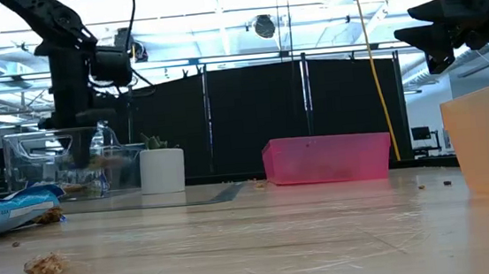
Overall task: Pick and place Granola Bars by type
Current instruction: Put the blue granola bar into the transparent bin
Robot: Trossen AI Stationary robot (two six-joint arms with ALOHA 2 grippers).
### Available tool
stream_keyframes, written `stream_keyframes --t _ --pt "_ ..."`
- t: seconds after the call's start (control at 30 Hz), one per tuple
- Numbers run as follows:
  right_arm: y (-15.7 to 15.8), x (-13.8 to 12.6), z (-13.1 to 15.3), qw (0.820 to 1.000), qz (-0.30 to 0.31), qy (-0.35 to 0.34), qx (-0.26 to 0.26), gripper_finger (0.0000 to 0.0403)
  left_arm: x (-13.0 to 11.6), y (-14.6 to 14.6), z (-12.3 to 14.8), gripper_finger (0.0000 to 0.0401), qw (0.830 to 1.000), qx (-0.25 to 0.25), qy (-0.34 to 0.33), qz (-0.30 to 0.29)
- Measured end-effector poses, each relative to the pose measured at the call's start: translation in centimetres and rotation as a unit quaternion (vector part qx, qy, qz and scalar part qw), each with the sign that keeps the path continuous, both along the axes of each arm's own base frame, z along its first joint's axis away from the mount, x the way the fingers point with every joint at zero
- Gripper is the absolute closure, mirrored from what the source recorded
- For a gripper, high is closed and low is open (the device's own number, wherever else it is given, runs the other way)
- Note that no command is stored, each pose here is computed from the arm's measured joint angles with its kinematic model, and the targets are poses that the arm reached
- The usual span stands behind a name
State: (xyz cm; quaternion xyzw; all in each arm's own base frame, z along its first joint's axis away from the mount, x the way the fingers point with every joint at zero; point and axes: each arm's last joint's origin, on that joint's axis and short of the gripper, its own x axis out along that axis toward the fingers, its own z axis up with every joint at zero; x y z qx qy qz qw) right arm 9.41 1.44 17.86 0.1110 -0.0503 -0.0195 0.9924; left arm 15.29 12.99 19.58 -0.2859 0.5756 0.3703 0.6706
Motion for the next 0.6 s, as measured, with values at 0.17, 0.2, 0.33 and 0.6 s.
stream_keyframes --t 0.17,0.2,0.33,0.6 --pt "0.0 0.0 0.0 1.0 0.0 0.0 0.0 0.022 -0.4 -1.0 -2.0 0.0386 1.0 -0.011 0.01 0.013" --pt "0.0 0.0 0.0 1.0 0.0 0.0 0.0 0.022 -0.5 -1.2 -2.3 0.0386 1.0 -0.012 0.013 0.016" --pt "0.0 0.0 0.0 1.0 0.0 0.0 0.0 0.022 -0.6 -1.6 -3.4 0.0386 1.0 -0.013 0.007 0.016" --pt "0.0 0.0 0.0 1.0 0.0 0.0 0.0 0.022 -0.6 -2.0 -4.4 0.0328 0.999 -0.028 -0.019 0.032"
